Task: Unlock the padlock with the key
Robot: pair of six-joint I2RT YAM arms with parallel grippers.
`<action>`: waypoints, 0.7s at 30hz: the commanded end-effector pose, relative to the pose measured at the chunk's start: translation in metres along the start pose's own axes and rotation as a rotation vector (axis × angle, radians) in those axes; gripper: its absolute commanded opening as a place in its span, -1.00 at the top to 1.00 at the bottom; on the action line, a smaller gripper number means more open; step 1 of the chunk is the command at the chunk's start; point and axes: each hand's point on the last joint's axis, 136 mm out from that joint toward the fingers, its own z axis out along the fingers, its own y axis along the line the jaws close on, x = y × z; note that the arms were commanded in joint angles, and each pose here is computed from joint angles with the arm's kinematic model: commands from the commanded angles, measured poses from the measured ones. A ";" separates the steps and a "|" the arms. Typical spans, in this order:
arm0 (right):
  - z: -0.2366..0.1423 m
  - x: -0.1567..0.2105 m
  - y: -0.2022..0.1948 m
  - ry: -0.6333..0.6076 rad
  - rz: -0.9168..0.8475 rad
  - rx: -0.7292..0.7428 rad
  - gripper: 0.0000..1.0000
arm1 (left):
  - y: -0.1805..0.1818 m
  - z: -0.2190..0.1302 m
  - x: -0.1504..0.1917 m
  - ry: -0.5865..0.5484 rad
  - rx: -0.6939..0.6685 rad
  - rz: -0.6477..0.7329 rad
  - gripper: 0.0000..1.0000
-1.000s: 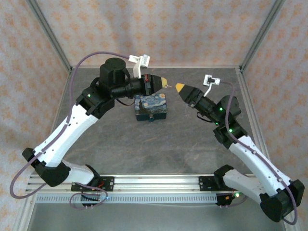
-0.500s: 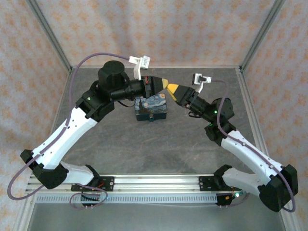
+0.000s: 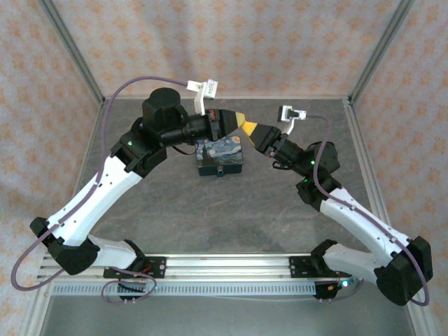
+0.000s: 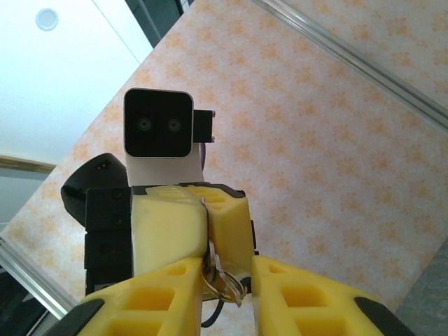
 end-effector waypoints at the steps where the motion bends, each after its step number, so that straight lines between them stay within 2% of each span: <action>1: 0.004 -0.015 0.026 -0.044 -0.071 -0.059 0.73 | -0.021 -0.004 -0.004 -0.017 0.072 0.026 1.00; 4: 0.005 -0.016 0.026 -0.045 -0.085 -0.052 1.00 | -0.023 -0.004 -0.004 -0.018 0.079 0.025 1.00; 8: 0.003 -0.014 0.019 -0.043 -0.095 -0.027 1.00 | -0.024 -0.005 -0.005 -0.022 0.076 0.027 1.00; 9: 0.002 -0.014 0.018 -0.043 -0.099 -0.022 1.00 | -0.024 -0.006 -0.005 -0.022 0.072 0.027 0.93; 11: 0.001 -0.012 0.017 -0.038 -0.111 -0.008 1.00 | -0.023 -0.007 -0.007 -0.030 0.064 0.028 0.46; 13: 0.000 -0.011 0.015 -0.029 -0.121 0.005 1.00 | -0.023 -0.008 -0.009 -0.037 0.058 0.028 0.13; 14: 0.000 -0.010 0.015 -0.022 -0.127 0.011 1.00 | -0.023 -0.009 -0.009 -0.040 0.055 0.030 0.03; 18: -0.002 -0.006 0.014 0.000 -0.145 0.027 1.00 | -0.020 -0.011 -0.013 -0.051 0.029 0.034 -0.14; 21: -0.004 -0.004 0.013 0.012 -0.157 0.038 1.00 | -0.016 -0.015 -0.016 -0.066 0.006 0.031 -0.16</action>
